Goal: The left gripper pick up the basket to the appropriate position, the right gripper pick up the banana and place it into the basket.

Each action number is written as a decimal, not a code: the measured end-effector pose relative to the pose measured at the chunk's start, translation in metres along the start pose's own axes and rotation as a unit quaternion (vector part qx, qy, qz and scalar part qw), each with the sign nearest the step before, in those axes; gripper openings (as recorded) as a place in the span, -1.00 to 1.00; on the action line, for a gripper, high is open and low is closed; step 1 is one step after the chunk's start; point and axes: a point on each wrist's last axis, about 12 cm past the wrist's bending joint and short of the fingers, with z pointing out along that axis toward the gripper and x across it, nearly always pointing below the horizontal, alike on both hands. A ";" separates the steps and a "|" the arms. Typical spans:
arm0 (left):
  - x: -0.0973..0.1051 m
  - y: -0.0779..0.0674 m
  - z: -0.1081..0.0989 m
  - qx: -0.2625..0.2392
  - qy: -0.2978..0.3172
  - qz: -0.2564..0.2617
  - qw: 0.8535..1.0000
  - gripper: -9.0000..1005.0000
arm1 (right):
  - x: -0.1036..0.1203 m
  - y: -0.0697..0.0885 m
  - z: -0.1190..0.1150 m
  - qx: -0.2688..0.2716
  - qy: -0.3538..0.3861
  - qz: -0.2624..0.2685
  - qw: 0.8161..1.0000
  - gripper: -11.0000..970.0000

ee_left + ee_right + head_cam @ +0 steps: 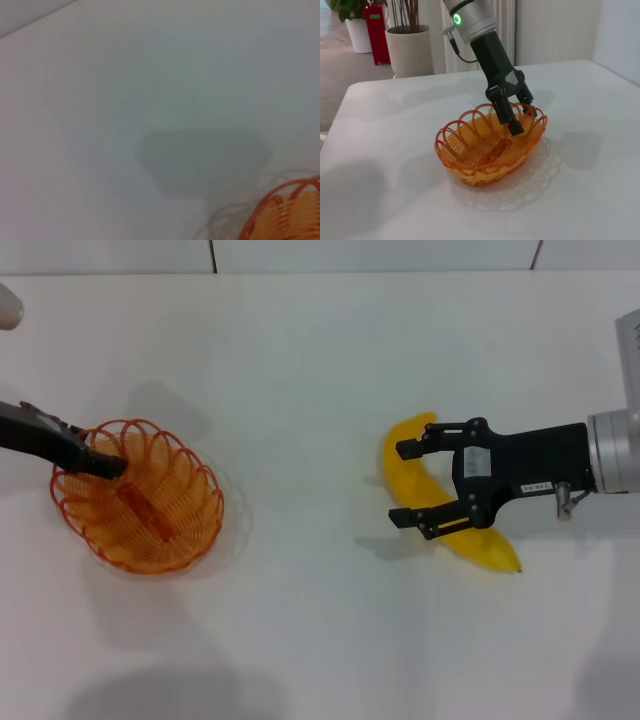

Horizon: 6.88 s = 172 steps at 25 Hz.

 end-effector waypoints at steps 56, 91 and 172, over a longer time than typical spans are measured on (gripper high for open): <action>0.016 -0.013 0.034 0.039 -0.182 -0.217 0.958 -0.81 | -0.001 -0.002 0.005 0.000 0.005 0.001 1.000 0.82; 0.014 -0.009 0.020 -0.007 -0.191 -0.123 0.974 0.03 | -0.001 -0.005 0.006 0.015 -0.003 0.001 1.000 0.82; 0.141 -0.057 -0.010 0.029 -0.348 -0.023 0.937 0.03 | -0.101 -0.002 0.023 0.089 0.161 0.005 0.983 0.02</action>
